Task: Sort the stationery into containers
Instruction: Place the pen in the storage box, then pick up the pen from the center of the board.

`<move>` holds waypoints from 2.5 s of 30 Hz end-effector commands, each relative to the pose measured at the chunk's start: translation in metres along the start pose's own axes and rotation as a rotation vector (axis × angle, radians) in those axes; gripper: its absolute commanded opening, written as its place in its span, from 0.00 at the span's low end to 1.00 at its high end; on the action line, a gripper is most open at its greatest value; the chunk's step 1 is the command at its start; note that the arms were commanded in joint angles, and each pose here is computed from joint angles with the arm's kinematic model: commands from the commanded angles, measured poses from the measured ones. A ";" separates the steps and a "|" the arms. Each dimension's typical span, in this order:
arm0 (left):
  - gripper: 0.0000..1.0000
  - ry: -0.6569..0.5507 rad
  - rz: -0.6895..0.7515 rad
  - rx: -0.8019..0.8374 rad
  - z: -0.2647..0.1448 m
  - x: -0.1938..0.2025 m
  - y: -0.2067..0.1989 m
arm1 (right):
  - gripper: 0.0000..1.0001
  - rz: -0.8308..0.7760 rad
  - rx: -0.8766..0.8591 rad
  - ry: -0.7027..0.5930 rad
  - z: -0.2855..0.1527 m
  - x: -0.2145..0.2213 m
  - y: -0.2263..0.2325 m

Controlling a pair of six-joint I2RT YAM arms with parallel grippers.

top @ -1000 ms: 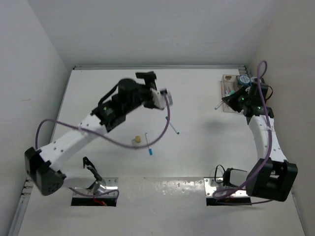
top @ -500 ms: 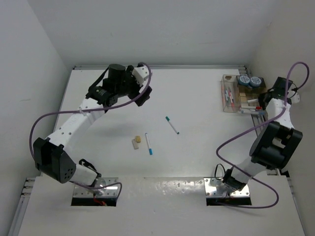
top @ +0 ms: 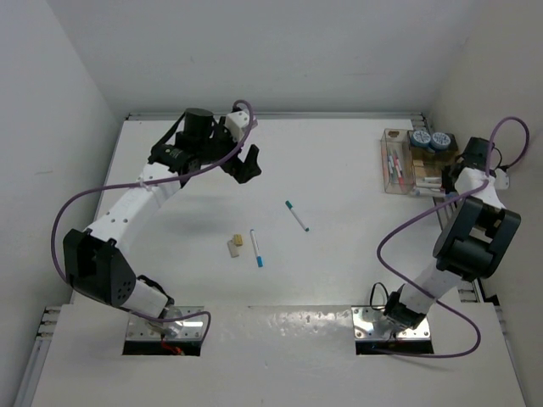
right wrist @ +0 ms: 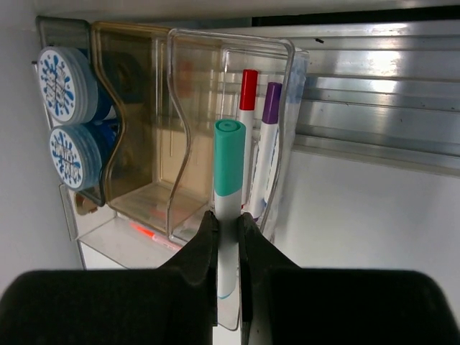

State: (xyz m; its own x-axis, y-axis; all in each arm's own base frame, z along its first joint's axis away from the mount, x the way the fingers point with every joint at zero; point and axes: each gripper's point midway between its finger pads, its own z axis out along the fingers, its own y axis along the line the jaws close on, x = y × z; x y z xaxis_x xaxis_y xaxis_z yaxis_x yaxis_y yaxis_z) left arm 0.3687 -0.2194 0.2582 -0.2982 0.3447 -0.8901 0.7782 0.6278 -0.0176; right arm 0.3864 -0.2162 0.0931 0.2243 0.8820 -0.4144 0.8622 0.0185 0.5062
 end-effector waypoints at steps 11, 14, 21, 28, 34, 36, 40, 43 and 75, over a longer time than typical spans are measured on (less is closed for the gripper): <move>1.00 -0.014 -0.028 0.004 -0.013 0.005 0.005 | 0.08 0.045 -0.045 0.021 0.024 0.007 0.011; 1.00 -0.013 -0.034 0.000 -0.014 0.007 0.007 | 0.15 0.027 -0.047 0.019 0.028 0.008 0.010; 1.00 -0.013 -0.046 -0.007 -0.016 0.011 0.014 | 0.47 -0.006 -0.084 0.050 0.030 0.014 0.015; 0.94 0.000 0.128 0.102 -0.030 0.015 0.007 | 0.37 -0.190 -0.221 0.143 -0.016 0.049 0.042; 0.76 0.286 0.684 0.439 -0.044 0.121 -0.053 | 0.34 -0.603 -0.485 0.198 -0.106 0.110 0.051; 0.75 0.310 0.854 0.519 -0.051 0.142 -0.076 | 0.37 -0.669 -0.519 0.223 -0.127 0.125 0.042; 0.75 0.278 1.076 0.598 -0.049 0.193 -0.108 | 0.45 -0.751 -0.551 0.285 -0.150 0.146 0.016; 0.75 0.230 1.197 0.628 -0.042 0.201 -0.120 | 0.47 -0.809 -0.587 0.332 -0.165 0.162 -0.004; 0.54 0.335 1.385 0.979 0.047 0.231 -0.125 | 0.40 -1.000 -0.632 0.354 -0.189 0.179 -0.069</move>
State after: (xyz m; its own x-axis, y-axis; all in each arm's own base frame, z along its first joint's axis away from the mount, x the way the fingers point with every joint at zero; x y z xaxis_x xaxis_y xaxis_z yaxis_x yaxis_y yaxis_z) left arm 0.2332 -0.2495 0.0262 0.8015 0.4771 -0.3605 0.5770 -0.7755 0.2564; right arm 0.2801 0.0288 0.1218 -0.6354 0.4474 -0.6294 0.2195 0.8861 0.4082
